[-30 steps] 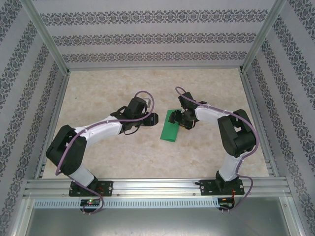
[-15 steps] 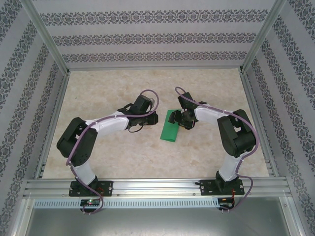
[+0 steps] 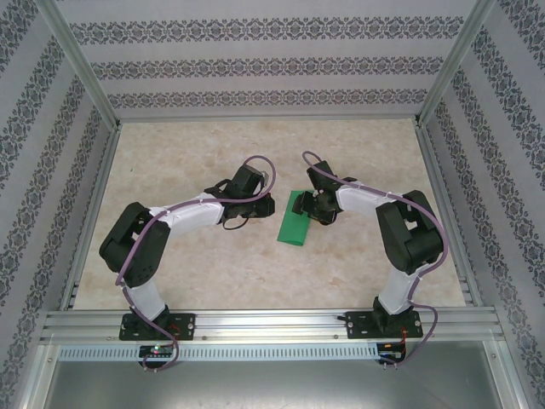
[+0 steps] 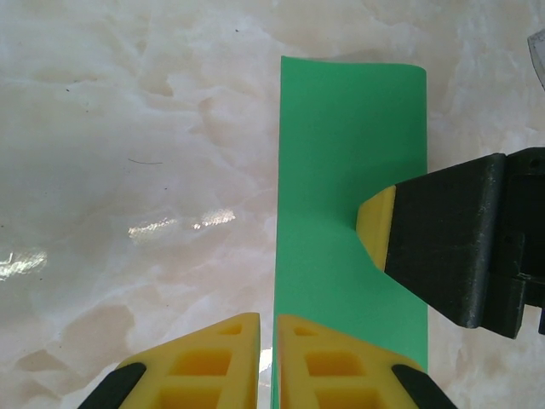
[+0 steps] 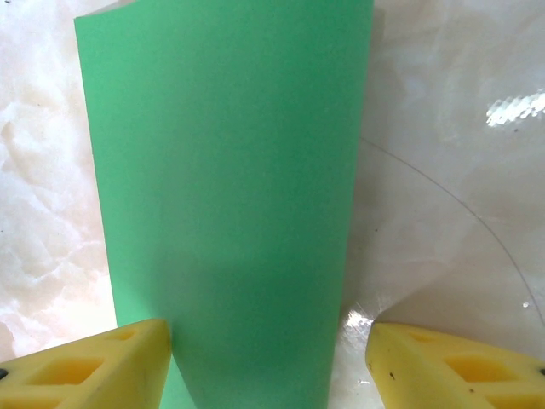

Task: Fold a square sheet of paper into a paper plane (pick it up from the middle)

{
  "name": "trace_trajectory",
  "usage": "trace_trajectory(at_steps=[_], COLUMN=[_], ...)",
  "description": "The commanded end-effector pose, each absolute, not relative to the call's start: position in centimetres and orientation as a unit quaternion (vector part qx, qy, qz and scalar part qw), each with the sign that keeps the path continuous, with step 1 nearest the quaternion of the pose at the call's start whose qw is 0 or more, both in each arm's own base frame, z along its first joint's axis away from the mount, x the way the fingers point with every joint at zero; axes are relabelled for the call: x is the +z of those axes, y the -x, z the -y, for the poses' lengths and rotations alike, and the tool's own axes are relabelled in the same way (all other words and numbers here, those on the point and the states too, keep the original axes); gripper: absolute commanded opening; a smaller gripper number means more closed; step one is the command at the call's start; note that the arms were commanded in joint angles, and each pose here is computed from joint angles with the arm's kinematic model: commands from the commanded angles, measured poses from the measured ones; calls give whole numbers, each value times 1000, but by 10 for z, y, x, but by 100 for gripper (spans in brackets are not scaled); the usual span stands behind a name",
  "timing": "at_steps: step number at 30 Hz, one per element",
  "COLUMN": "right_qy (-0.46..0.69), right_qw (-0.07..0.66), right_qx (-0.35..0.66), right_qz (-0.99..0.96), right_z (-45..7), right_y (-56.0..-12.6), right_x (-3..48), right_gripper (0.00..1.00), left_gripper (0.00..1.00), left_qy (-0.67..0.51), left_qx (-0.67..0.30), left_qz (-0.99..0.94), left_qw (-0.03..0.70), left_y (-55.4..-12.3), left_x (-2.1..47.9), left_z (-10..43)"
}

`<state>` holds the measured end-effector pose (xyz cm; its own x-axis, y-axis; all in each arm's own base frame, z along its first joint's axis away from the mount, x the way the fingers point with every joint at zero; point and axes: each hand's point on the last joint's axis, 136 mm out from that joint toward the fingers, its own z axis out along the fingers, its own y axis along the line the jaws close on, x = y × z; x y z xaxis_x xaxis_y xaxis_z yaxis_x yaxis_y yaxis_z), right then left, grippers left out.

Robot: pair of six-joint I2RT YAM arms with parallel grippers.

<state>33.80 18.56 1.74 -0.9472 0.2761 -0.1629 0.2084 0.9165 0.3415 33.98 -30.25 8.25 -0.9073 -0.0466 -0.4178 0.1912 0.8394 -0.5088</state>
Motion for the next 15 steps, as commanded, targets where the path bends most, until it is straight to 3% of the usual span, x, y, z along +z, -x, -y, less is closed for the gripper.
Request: trace_trajectory(at_steps=[1,15], right_qy=[-145,-155], right_qw=[60,60], right_qx=[80,123], right_qz=[-984,-979], right_z=[-155,-157], right_y=[-315,-318], right_x=[-25,-24], right_gripper=[66,65], left_gripper=[15,16], left_qy=[-39,-41], left_qx=[-294,-299], left_qz=[-932,-931], left_qw=[207,203], left_y=[-339,-338], left_x=[89,87], left_z=[311,313])
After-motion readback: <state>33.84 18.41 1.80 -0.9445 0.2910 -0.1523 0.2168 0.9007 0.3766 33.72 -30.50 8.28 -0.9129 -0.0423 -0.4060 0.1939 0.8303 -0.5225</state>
